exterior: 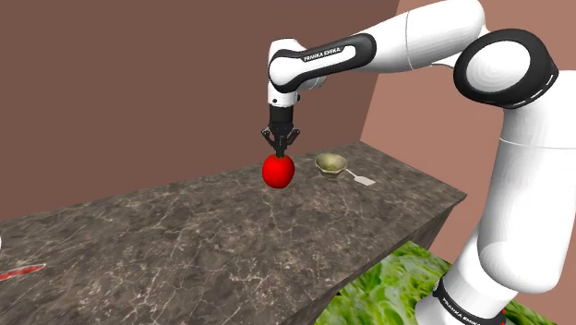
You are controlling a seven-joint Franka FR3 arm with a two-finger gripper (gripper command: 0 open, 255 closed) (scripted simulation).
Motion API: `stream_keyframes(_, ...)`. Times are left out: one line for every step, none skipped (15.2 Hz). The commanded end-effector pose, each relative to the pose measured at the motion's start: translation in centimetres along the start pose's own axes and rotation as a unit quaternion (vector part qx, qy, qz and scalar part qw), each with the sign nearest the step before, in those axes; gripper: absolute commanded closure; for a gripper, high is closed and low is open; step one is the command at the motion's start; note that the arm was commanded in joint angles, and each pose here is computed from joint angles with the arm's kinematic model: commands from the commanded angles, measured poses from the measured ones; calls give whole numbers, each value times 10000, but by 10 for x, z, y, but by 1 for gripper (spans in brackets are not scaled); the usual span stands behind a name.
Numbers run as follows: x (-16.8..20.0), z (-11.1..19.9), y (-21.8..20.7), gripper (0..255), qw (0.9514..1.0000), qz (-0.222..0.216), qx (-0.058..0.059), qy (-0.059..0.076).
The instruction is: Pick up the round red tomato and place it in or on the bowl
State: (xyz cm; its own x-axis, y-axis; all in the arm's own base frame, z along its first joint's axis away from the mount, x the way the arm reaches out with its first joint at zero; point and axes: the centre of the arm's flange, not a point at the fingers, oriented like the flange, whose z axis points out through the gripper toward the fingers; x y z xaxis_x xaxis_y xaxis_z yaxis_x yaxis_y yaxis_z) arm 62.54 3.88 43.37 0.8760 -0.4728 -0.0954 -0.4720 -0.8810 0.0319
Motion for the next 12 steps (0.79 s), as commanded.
stream_keyframes(-2,-11,-1,255,10000,-1,0,0)
stream_keyframes(-2,-16,-1,255,10000,-1,0,0)
stream_keyframes(-3,-21,-1,255,10000,-1,0,0)
stream_keyframes(-3,-27,0,255,10000,-1,0,0)
stream_keyframes(-4,-32,0,255,10000,-1,0,0)
stream_keyframes(-4,-37,0,255,10000,-1,0,0)
stream_keyframes(-5,-42,0,255,10000,-1,0,0)
stream_keyframes(-5,-48,0,255,10000,-1,0,0)
stream_keyframes(-6,-53,0,255,10000,-1,0,0)
stream_keyframes(-6,-58,1,255,10000,-1,0,0)
stream_keyframes(-7,-63,1,255,10000,-1,0,0)
stream_keyframes(-7,-69,1,255,10000,-1,0,0)
